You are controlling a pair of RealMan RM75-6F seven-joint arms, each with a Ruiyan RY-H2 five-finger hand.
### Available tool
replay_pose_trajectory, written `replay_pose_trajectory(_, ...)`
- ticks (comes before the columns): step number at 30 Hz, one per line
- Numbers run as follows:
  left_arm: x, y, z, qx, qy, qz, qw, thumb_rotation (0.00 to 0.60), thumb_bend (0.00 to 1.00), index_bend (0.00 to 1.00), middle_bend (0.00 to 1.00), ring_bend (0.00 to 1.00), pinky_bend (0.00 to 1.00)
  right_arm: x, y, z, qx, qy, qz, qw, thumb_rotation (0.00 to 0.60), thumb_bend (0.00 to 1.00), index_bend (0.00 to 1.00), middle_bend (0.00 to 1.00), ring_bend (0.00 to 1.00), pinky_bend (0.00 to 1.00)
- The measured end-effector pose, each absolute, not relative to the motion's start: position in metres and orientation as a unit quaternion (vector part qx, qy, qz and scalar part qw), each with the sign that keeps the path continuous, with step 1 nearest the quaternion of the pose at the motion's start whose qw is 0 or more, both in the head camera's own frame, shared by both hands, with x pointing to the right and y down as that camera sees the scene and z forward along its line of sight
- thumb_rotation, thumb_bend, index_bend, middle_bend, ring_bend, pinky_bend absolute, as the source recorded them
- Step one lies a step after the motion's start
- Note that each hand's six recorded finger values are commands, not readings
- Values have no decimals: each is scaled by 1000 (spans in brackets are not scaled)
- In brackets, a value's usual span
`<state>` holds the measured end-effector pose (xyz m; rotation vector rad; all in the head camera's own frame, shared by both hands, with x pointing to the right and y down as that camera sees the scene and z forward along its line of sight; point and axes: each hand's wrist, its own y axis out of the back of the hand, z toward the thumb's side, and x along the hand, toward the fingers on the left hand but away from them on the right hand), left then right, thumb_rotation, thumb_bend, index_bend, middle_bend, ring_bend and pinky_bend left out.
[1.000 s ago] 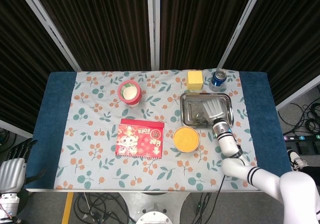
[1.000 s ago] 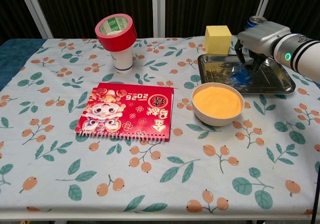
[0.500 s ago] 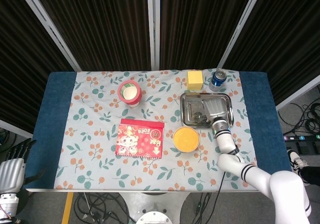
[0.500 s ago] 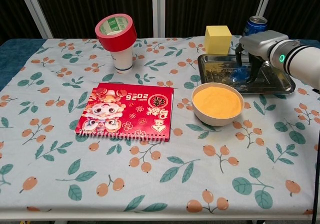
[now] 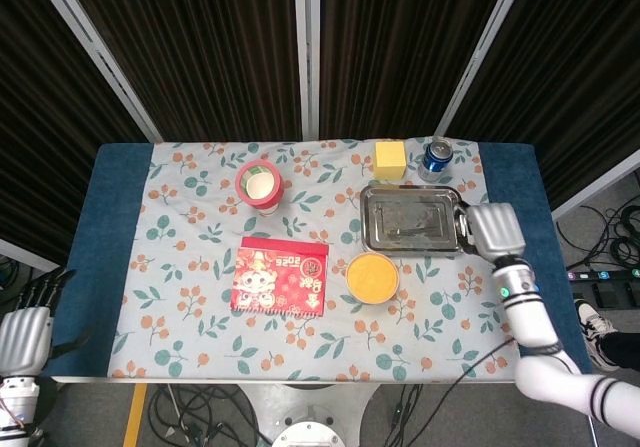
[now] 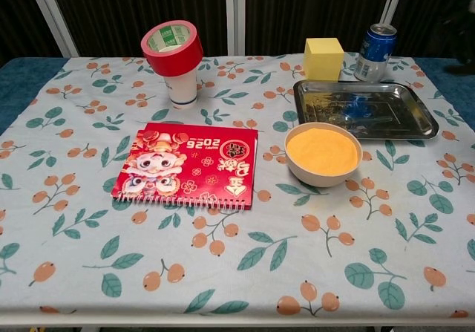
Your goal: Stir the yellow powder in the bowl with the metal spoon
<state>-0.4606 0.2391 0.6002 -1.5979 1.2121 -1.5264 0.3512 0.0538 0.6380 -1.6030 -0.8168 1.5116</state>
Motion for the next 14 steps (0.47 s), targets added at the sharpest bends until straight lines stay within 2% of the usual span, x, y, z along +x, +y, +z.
replay_pose_trajectory(2, -459, 237, 600, -604, 456, -575, 309, 600, 218, 185, 179, 119, 125, 376, 72, 622, -630, -333, 591, 378, 600, 285, 206, 222, 96, 259)
replay_pose_trajectory(7, -455, 232, 599, -604, 452, -575, 316, 600, 218, 185, 179, 119, 125, 410, 125, 594, -635, -361, 567, 382, 600, 288, 129, 150, 13, 147)
replay_pose_trajectory(14, -450, 228, 596, -598, 446, -579, 329, 600, 218, 185, 178, 119, 125, 430, 189, 566, -636, -418, 527, 378, 600, 294, 120, 156, 11, 130)
